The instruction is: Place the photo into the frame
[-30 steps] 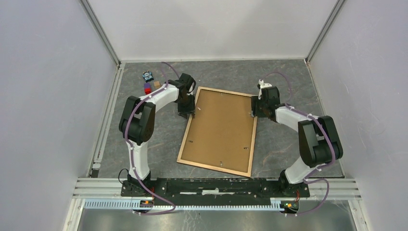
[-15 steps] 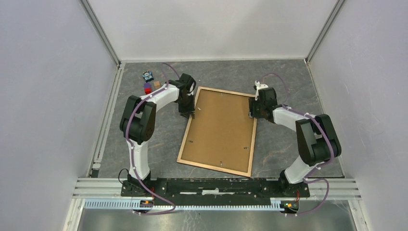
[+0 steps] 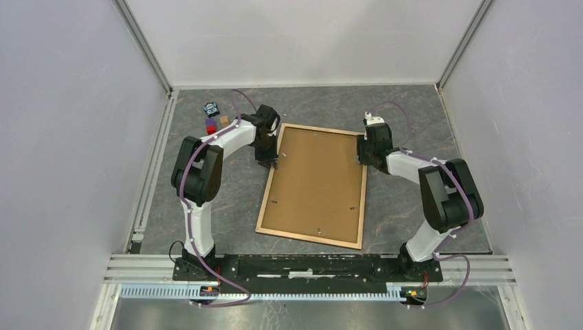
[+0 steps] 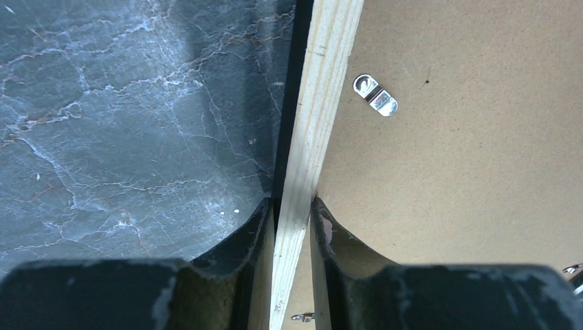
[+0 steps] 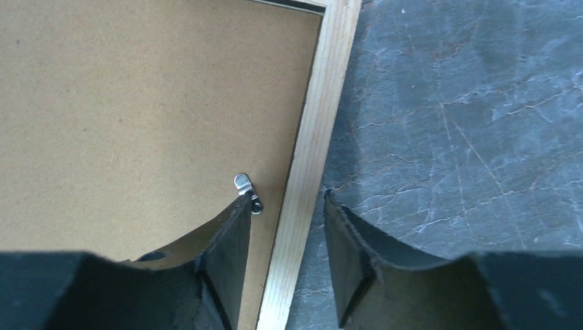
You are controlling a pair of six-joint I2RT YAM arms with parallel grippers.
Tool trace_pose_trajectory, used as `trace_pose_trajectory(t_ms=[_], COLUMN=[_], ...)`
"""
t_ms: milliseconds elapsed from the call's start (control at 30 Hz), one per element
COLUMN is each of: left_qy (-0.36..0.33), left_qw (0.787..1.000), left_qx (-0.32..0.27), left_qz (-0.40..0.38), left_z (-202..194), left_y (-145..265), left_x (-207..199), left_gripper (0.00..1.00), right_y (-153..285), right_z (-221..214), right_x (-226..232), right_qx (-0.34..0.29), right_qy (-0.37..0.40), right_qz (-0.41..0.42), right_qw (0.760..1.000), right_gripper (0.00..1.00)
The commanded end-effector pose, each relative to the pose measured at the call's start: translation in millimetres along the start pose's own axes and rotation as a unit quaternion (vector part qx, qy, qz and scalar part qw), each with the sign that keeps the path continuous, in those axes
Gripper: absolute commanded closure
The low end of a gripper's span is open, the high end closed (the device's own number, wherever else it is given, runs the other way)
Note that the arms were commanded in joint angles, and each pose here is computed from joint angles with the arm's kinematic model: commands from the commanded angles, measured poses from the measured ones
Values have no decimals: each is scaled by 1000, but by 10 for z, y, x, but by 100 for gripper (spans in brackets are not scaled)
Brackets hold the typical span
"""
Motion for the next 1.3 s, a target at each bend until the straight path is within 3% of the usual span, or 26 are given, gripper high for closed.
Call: trace_pose_trajectory(t_ms=[0,700,800,933,1267], left_qy=[11,29,31,30,35], left_qw=[1000,999,999,999,998], left_qx=[14,31,33,31,34], left_qz=[-5,-25,-27,-30,-35], left_z=[-26,-51,-58,-57,-57], left_y=[-86,-75,-75,-54,-46], left_x=[-54,-102,-106,-117,-127], left_gripper=[74,77,78,78,78], right_y=[-96,-173,-172,-187,-233], right_z=[-185,-103,-91,-128,-200], right_x=[45,180,147,141,208], right_qx=[49,61,65,78,112], right_qy=[28,-48,-54,-54,-54], right_qz=[-12,10,-11,-25,-50], right_qw=[998,997,996,995,991], right_gripper=[48,38,41,52,62])
Point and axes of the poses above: each gripper's point midway between its finger pads, its own y axis back along the fingers, its own x axis along the line the jaws close on, z = x × y, the point moved 9 cm from there along y, back along the fingers, and after that the axes turned 13 degrees about y, right-handed, at the moved point
